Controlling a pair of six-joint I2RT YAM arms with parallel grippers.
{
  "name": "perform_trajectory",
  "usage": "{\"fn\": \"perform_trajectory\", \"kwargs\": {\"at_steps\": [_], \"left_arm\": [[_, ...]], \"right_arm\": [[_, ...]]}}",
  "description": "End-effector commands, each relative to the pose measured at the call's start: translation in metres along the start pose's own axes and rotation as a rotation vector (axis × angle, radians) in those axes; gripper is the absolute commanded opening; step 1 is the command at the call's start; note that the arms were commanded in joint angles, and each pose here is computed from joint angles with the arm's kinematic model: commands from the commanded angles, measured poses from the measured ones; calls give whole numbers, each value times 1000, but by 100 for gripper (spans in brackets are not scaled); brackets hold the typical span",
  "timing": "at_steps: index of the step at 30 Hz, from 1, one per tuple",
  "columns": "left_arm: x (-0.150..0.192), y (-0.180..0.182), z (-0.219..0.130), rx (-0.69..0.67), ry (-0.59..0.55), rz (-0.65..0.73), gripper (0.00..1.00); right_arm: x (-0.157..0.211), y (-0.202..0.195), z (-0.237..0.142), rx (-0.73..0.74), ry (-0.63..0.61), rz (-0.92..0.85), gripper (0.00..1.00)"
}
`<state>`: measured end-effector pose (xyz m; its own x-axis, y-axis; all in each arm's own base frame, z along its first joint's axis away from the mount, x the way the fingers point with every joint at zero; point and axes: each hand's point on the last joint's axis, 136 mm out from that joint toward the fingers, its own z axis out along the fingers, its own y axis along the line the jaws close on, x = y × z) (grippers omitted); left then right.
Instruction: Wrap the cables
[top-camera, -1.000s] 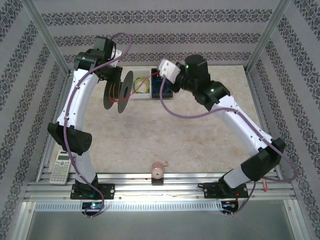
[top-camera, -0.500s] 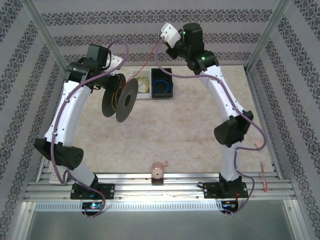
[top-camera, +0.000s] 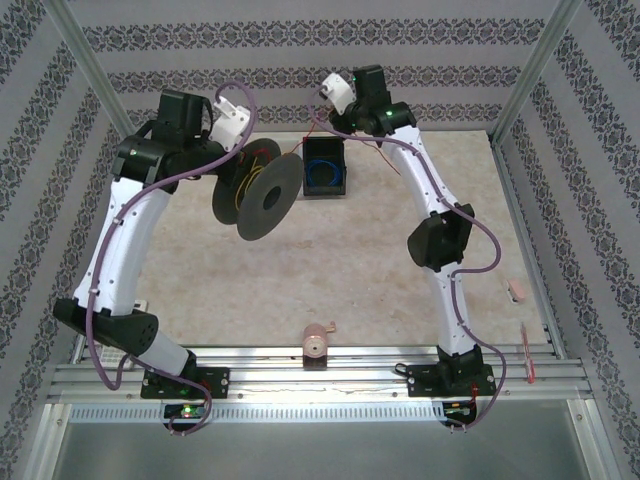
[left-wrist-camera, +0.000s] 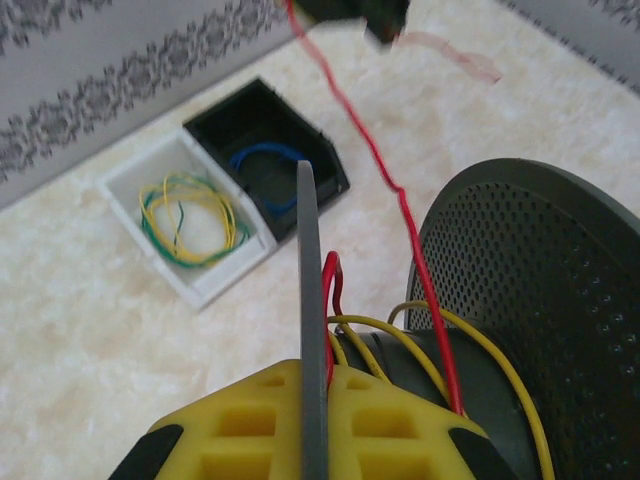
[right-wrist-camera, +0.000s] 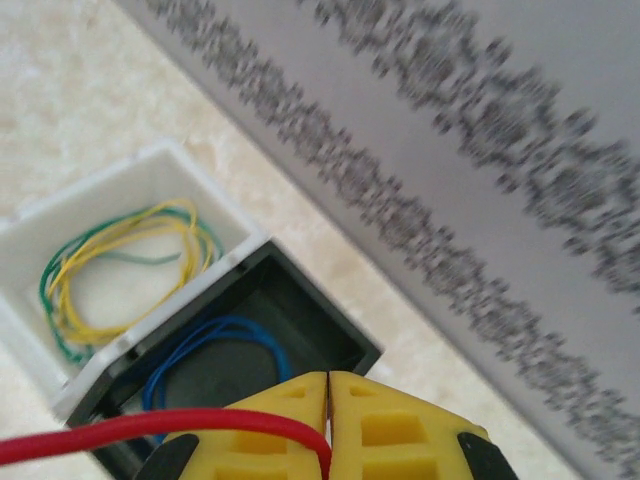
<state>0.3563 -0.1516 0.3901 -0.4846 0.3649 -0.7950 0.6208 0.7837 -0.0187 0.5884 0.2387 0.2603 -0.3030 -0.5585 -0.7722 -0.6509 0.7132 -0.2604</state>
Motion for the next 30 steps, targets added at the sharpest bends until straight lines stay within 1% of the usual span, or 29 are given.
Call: {"fn": "perform_trajectory", "kwargs": {"at_steps": [1,4,6,8,10,12,14,17,19,23,27,30], "left_arm": [[-31,-31,-50,112,-150,43,0],[-58,-20,-61,103,-251,8,0],[-74,-8,-65,84,-313,-35,0],[-88,9,-68,41,-369,-90,0],[-101,23,-73,32,-434,-154,0],[-112,35,-77,51,-499,-219,0],[-120,47,-77,37,-535,-273,0],[-123,70,-73,-54,-554,-334,0],[-126,80,-72,-89,-569,-357,0],[-127,102,-64,-166,-576,-422,0],[-116,124,-52,-266,-540,-463,0],[-105,137,-42,-325,-498,-478,0]], "right_arm": [[44,-51,-2,152,96,102,0],[64,-32,3,102,135,115,0],[72,-17,2,70,137,122,0],[77,-1,-1,36,133,129,0],[81,15,-6,6,138,127,0],[84,33,-11,-21,154,119,0],[86,53,-14,-47,165,105,0],[81,90,-19,-79,164,38,0],[73,120,-22,-113,167,-26,0],[50,172,-32,-159,140,-126,0],[24,212,-54,-189,81,-187,0],[12,229,-70,-200,54,-221,0]]}}
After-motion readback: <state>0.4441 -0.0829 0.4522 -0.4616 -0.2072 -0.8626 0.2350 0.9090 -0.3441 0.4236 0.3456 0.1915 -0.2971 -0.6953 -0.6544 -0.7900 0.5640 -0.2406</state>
